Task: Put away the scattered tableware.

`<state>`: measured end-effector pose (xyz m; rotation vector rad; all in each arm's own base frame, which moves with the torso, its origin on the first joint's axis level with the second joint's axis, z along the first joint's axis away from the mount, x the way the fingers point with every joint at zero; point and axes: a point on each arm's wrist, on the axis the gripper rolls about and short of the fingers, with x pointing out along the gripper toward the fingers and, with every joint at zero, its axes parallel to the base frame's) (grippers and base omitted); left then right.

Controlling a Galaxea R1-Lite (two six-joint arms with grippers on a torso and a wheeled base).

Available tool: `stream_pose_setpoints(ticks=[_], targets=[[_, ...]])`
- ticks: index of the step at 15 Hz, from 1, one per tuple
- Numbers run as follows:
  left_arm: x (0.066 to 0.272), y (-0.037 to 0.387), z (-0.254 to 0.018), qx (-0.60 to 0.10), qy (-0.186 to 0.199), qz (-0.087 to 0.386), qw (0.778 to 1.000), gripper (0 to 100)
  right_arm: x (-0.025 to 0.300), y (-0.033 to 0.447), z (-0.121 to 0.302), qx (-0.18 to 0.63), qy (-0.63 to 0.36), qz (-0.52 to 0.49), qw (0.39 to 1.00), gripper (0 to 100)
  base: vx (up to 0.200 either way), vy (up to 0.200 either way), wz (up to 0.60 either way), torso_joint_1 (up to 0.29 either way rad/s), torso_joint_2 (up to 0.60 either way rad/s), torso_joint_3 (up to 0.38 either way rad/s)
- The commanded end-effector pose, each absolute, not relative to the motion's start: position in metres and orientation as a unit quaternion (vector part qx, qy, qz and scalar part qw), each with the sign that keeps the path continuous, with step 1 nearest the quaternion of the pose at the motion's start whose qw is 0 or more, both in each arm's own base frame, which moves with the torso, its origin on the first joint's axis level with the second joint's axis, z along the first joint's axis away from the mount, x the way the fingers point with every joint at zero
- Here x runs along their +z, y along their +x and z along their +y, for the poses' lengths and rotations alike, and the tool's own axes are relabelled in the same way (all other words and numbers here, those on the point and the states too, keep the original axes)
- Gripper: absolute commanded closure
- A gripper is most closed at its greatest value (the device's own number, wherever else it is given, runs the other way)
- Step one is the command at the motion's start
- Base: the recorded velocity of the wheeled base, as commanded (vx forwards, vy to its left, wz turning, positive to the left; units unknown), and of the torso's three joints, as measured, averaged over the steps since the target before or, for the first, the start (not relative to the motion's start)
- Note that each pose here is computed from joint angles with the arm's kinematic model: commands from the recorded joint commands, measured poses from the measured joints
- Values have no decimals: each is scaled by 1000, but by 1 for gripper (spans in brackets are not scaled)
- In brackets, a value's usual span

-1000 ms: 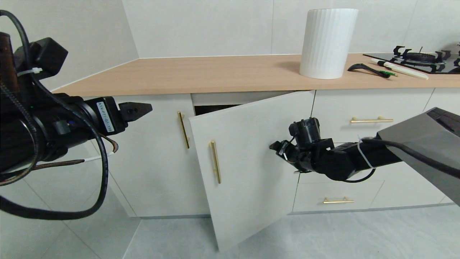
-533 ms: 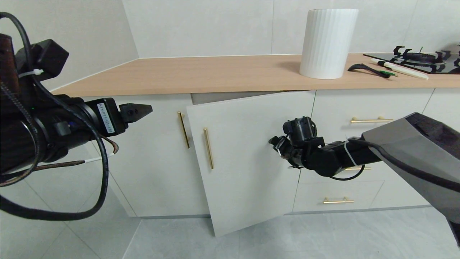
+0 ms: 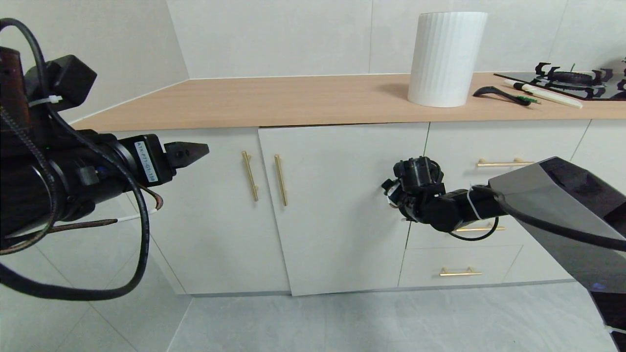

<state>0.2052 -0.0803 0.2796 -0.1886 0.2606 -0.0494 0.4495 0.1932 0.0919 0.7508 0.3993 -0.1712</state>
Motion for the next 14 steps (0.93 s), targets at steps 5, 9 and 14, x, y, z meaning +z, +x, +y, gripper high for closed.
stream_pose_setpoints(ticks=[5, 9, 14], targets=[[279, 206, -81, -24, -93, 131, 987, 0, 96, 453, 189, -97, 365, 177, 909, 0, 0, 0, 0, 0, 0, 0], [279, 206, -81, -24, -94, 131, 987, 0, 98, 457, 182, -104, 368, 171, 908, 0, 0, 0, 0, 0, 0, 0], [281, 203, -80, -25, -96, 126, 987, 0, 130, 431, 173, -97, 369, 166, 909, 0, 0, 0, 0, 0, 0, 0]])
